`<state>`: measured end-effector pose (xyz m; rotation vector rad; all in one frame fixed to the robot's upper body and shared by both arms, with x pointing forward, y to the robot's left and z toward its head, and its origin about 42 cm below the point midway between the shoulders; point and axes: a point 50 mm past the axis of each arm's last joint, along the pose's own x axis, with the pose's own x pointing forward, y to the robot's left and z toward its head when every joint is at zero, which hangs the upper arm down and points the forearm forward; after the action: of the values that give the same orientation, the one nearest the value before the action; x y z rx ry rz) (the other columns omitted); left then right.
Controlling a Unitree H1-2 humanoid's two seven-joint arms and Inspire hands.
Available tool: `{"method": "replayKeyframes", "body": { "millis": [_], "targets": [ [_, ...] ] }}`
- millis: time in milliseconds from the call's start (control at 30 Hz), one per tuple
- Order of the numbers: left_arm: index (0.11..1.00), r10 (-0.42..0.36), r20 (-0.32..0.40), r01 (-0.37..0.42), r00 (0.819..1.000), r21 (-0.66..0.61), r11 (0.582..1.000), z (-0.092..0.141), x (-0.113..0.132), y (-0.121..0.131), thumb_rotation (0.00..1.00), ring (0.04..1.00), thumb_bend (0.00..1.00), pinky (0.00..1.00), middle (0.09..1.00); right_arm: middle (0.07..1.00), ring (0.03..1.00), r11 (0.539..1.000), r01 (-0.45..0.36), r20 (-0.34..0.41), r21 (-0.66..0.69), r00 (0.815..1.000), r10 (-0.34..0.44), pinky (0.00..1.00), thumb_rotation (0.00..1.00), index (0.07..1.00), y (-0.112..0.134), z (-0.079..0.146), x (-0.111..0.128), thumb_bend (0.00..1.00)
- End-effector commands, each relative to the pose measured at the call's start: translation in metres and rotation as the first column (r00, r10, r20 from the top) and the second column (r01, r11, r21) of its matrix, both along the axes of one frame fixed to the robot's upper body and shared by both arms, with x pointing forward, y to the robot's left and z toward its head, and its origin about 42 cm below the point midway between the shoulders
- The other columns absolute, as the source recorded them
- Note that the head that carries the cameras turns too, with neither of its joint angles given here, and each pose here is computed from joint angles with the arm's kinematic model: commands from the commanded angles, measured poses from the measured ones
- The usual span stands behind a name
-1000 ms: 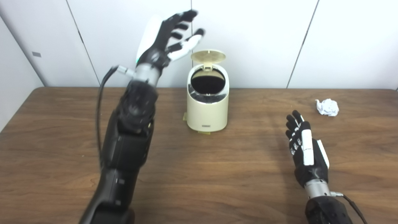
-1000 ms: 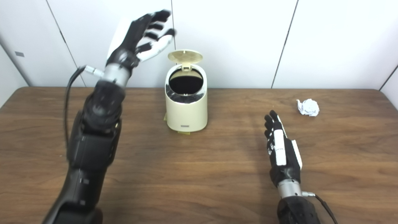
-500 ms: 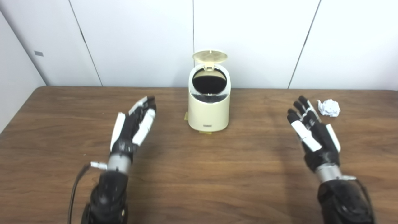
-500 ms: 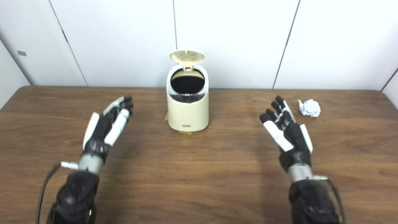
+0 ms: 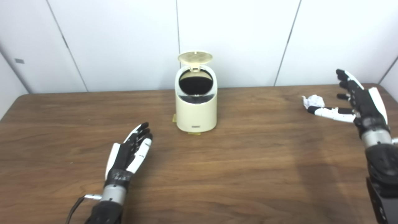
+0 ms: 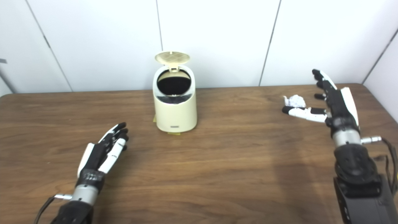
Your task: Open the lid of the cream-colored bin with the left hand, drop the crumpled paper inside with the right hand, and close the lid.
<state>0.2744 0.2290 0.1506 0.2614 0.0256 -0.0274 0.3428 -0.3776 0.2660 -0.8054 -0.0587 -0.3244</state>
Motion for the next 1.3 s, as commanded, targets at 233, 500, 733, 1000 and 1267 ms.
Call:
{"method": "replayKeyframes", "body": {
  "millis": [233, 500, 733, 1000, 1267],
  "targets": [
    [0.945, 0.002, 0.063, -0.002, 0.998, 0.0, 1.0, 0.015, 0.003, 0.015, 0.68, 0.872, 0.34, 0.85, 0.896, 0.941, 0.917, 0.978, 0.04, -0.05, -0.203, 0.997, -0.051, 0.8, 0.08, 0.931, -0.005, 0.026, 0.042, 0.93],
    [0.95, 0.002, 0.049, -0.004, 0.999, 0.031, 1.0, 0.024, 0.0, 0.028, 0.66, 0.911, 0.3, 0.9, 0.916, 0.913, 0.893, 0.949, 0.013, -0.15, -0.315, 0.987, -0.064, 0.79, 0.13, 0.904, 0.0, 0.008, 0.081, 0.96],
    [0.944, -0.002, 0.055, 0.001, 0.998, 0.024, 1.0, 0.029, -0.002, 0.03, 0.56, 0.898, 0.27, 0.86, 0.921, 0.9, 0.87, 0.943, 0.006, -0.176, -0.332, 0.982, -0.069, 0.77, 0.13, 0.872, 0.009, -0.005, 0.115, 0.98],
    [0.934, -0.007, 0.037, 0.004, 0.999, 0.056, 0.998, 0.03, -0.011, 0.034, 0.49, 0.894, 0.24, 0.89, 0.896, 0.89, 0.871, 0.929, 0.006, -0.204, -0.371, 0.975, -0.088, 0.79, 0.11, 0.863, 0.017, -0.009, 0.14, 0.95],
    [0.948, -0.005, 0.004, 0.004, 1.0, 0.058, 0.998, 0.032, -0.021, 0.037, 0.45, 0.9, 0.24, 0.86, 0.902, 0.918, 0.915, 0.918, 0.038, -0.23, -0.395, 0.963, -0.139, 0.81, 0.16, 0.882, 0.007, -0.007, 0.139, 0.91]
  ]
}}
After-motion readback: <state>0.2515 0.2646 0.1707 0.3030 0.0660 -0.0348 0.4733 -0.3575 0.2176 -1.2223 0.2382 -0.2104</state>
